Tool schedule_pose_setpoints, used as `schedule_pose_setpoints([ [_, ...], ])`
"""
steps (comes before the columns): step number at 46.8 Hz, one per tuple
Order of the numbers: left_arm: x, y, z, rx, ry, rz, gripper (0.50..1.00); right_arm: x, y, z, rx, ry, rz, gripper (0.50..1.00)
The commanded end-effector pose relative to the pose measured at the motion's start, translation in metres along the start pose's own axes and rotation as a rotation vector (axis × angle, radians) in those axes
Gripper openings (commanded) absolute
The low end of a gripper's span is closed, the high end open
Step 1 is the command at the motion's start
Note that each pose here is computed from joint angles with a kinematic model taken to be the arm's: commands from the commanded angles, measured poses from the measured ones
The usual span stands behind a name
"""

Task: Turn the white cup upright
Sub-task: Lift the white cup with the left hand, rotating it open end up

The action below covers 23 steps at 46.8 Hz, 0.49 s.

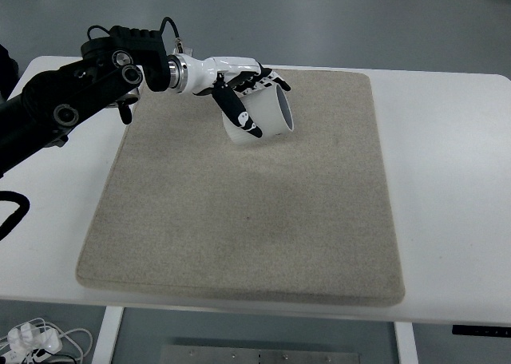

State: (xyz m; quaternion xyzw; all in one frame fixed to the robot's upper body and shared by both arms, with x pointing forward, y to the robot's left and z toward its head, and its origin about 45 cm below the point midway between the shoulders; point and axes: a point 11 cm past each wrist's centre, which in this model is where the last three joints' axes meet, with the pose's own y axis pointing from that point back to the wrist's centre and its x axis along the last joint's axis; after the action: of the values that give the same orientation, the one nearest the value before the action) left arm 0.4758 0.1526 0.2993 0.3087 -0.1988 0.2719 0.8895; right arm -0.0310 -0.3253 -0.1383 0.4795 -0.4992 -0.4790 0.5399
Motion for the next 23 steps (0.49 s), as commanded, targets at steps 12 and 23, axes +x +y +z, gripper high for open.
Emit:
schedule_pose_setpoints([
  [12, 0.015, 0.015, -0.021, -0.163, 0.161, 0.081, 0.5, 0.0, 0.0, 0.0, 0.0, -0.001, 0.0, 0.952],
  [23, 0.017, 0.024, -0.031, -0.314, 0.344, 0.146, 0.5, 0.0, 0.0, 0.0, 0.0, -0.001, 0.0, 0.952],
])
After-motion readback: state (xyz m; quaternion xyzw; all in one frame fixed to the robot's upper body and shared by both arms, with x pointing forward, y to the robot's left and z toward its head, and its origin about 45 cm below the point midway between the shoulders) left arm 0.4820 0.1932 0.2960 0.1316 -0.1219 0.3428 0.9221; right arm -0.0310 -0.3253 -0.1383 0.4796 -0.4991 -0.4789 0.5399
